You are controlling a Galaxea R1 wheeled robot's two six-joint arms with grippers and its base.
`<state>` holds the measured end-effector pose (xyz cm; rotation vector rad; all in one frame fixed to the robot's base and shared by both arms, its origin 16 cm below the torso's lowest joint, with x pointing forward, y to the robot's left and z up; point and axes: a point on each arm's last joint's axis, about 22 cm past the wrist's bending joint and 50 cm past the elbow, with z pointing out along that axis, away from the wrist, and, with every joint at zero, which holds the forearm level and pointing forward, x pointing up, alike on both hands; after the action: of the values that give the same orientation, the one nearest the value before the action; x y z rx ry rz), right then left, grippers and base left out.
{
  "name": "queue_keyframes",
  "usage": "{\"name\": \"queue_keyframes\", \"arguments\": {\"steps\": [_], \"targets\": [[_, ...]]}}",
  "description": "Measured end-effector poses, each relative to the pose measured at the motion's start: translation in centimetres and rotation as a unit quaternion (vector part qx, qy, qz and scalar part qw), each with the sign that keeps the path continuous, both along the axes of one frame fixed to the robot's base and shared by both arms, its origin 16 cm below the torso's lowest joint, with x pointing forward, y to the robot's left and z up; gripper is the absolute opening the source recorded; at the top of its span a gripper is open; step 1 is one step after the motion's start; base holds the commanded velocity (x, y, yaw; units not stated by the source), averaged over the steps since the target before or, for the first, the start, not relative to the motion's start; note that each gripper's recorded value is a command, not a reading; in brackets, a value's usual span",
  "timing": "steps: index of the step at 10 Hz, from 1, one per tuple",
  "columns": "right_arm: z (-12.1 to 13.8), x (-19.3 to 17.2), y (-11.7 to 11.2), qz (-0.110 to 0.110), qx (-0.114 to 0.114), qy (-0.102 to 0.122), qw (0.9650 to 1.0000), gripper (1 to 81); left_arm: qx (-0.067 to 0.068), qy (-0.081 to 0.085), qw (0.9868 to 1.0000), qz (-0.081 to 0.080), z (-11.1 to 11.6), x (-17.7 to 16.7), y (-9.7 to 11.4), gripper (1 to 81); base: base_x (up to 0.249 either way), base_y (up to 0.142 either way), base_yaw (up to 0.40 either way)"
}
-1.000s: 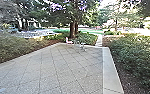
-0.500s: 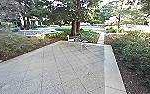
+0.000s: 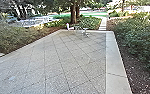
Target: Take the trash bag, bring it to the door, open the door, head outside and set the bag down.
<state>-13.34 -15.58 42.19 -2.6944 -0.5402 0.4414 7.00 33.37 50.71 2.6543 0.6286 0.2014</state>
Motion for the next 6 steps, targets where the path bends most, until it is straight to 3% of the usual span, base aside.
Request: {"name": "queue_keyframes", "arguments": {"steps": [1,3,6], "targets": [[0.1,-1.1,0.0,0.000,0.000,0.014,0.9999,81.1,0.002,0.010,0.9999,0.005,0.2,1.1,1.0,1.0,0.000,0.000,0.000],[0.3,-2.0,0.4,0.003,0.004,0.025,0.9997,81.1,0.001,0.008,0.9999,0.012,0.8,4.3,2.0,1.0,0.000,0.000,0.000],[0.4,-2.1,0.5,0.003,0.005,0.026,0.9996,81.1,0.032,-0.001,0.9988,0.036,0.9,8.4,5.6,1.0,0.000,0.000,0.000]]}}
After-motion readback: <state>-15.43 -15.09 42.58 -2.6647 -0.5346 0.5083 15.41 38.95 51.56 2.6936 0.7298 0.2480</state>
